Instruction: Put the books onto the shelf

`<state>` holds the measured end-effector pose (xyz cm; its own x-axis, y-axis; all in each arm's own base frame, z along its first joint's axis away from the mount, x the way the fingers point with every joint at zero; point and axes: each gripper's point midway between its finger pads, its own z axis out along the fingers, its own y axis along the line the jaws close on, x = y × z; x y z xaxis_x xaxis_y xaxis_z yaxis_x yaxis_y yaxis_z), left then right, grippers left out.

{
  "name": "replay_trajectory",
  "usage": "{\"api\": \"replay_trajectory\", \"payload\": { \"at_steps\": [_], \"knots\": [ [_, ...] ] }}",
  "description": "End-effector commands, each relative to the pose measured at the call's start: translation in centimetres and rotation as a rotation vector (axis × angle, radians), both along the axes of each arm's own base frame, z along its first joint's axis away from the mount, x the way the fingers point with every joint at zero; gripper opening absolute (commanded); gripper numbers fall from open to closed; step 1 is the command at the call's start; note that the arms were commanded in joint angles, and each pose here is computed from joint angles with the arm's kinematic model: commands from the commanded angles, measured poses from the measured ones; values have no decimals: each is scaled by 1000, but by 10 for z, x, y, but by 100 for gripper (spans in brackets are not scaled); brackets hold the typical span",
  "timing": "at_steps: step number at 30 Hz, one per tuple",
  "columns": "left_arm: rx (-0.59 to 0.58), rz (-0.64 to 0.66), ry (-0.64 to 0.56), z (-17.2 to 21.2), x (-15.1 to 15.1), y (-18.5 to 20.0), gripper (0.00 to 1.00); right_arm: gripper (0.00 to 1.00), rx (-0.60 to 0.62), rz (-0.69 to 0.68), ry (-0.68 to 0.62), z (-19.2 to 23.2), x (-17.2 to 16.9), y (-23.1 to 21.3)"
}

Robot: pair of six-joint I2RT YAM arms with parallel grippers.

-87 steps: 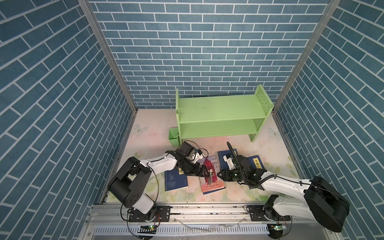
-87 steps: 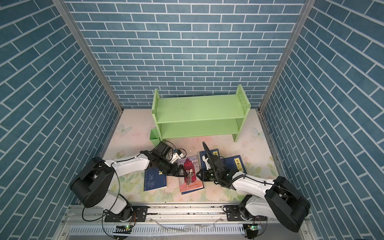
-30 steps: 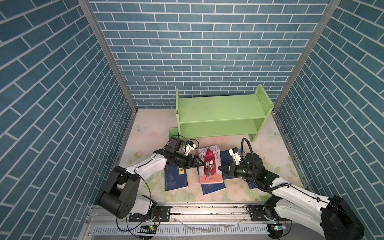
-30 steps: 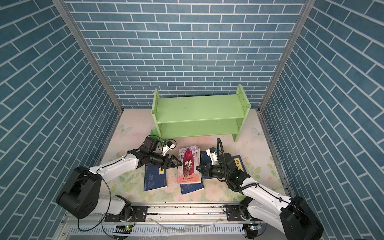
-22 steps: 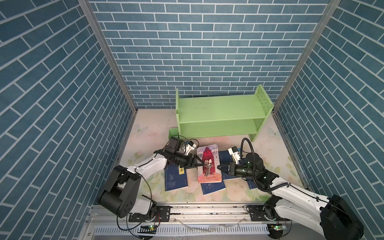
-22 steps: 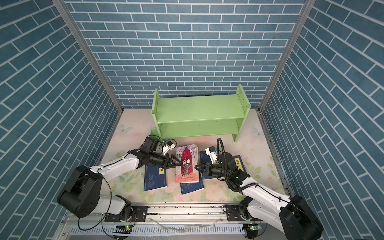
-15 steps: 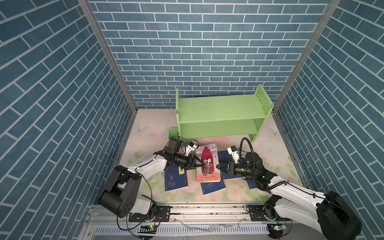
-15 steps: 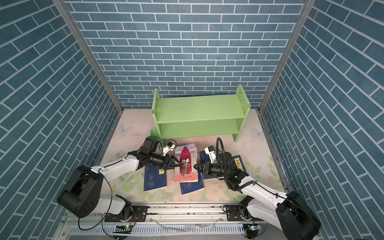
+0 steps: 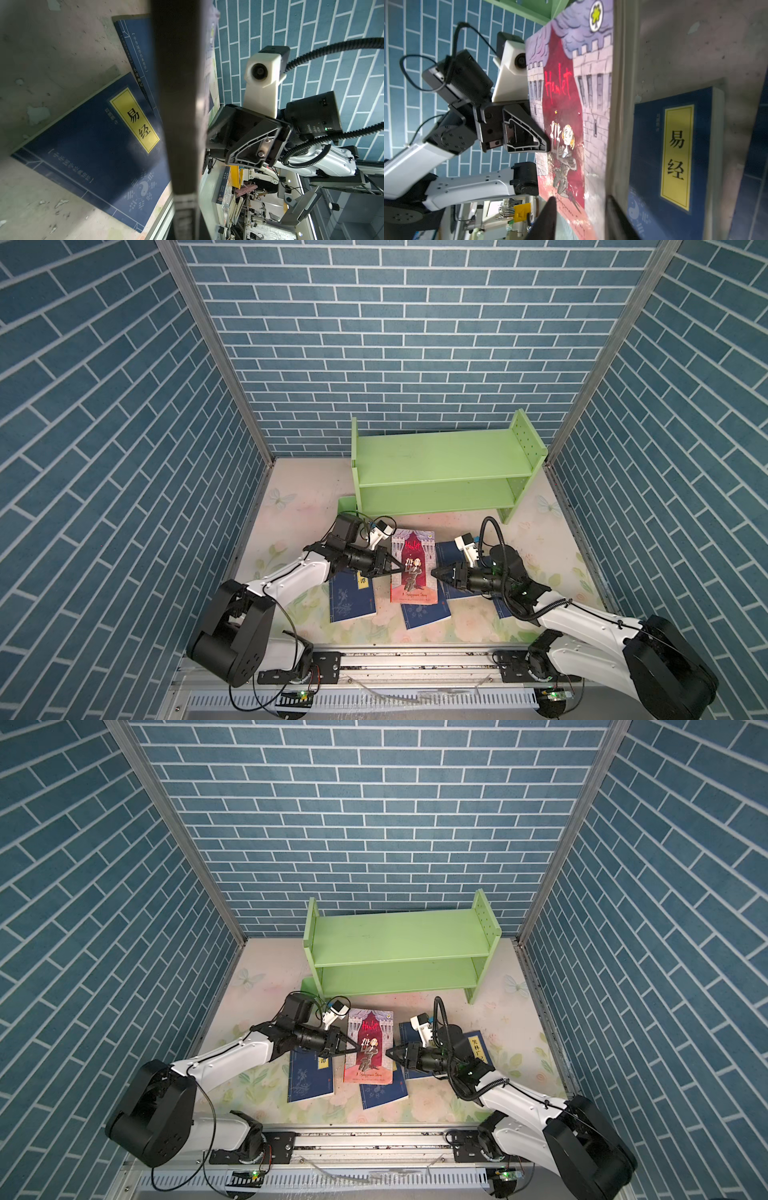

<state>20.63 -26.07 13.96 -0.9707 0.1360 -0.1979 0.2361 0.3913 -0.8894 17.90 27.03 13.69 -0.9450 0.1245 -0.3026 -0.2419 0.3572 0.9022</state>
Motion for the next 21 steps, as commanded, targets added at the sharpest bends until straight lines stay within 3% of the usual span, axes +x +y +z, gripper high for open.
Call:
{"api": "replay_trajectory", "payload": {
  "at_steps": [1,9,16,21],
  "knots": [
    [3,-18,-80,19,0,2,0,62,1,-71,-30,12,7,-11],
    [7,43,-176,51,2,10,0,82,6,-235,-53,49,1,-48],
    [59,161,-124,45,17,16,0,81,130,-335,155,50,-1,-52],
    [18,178,-60,49,28,7,0,82,117,-307,230,46,-3,-32]
  ]
}}
